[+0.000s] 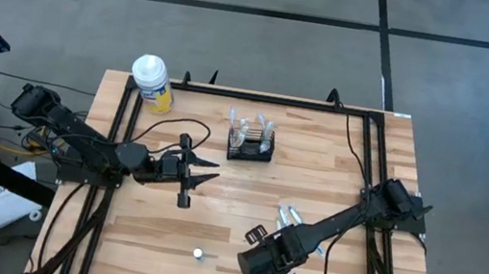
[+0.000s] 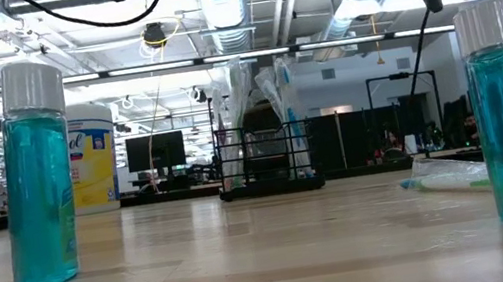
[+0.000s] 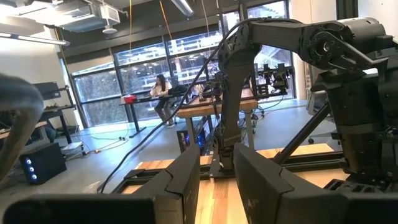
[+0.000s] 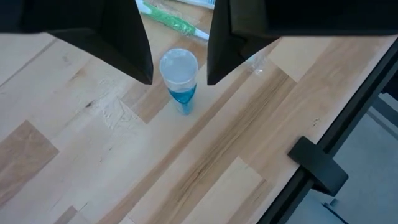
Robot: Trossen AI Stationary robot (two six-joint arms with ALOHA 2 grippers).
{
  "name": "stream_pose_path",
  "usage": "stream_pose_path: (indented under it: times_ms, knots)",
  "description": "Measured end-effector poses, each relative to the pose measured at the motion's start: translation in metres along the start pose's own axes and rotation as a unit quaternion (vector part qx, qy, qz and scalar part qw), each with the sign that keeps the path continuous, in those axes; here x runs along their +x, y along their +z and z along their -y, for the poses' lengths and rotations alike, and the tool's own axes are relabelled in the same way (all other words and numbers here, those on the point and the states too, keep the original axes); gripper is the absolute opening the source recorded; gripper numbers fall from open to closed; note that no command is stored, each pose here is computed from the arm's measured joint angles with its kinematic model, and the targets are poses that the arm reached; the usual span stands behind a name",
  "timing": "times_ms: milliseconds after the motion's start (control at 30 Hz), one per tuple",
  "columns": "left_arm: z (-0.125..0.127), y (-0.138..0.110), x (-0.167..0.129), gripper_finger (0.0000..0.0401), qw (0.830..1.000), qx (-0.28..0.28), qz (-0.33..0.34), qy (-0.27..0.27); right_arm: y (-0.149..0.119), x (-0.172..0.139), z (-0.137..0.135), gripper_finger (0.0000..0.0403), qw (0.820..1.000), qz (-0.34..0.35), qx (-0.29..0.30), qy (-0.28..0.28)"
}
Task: Pick & Place toothbrushing station
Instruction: Put the mouthwash into the black mesh organizer
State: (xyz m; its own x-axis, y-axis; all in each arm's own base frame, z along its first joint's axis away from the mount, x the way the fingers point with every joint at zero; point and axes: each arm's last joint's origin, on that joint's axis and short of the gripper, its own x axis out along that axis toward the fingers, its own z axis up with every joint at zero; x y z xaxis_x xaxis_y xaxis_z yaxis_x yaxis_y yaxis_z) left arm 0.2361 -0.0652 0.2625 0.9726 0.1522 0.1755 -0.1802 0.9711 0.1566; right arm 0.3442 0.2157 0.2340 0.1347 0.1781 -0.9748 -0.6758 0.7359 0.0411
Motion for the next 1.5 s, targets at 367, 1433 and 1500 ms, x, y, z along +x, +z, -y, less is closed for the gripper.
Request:
stream_pose_path:
  times_ms: [367, 1433, 1500]
  knots:
    - [0.0, 0.0, 0.0, 0.0092, 1.0, 0.0, -0.001, 0.0, 0.0, 0.0, 0.0, 0.0173, 1.0, 0.0, -0.002, 0.0]
    - [0.0, 0.0, 0.0, 0.0092, 1.0, 0.0, -0.001, 0.0, -0.004, 0.016, 0.001, 0.017, 1.0, 0.009, -0.005, -0.003]
    - [0.0, 0.0, 0.0, 0.0092, 1.0, 0.0, -0.001, 0.0, -0.004, 0.016, 0.001, 0.0167, 1.0, 0.009, -0.006, -0.003]
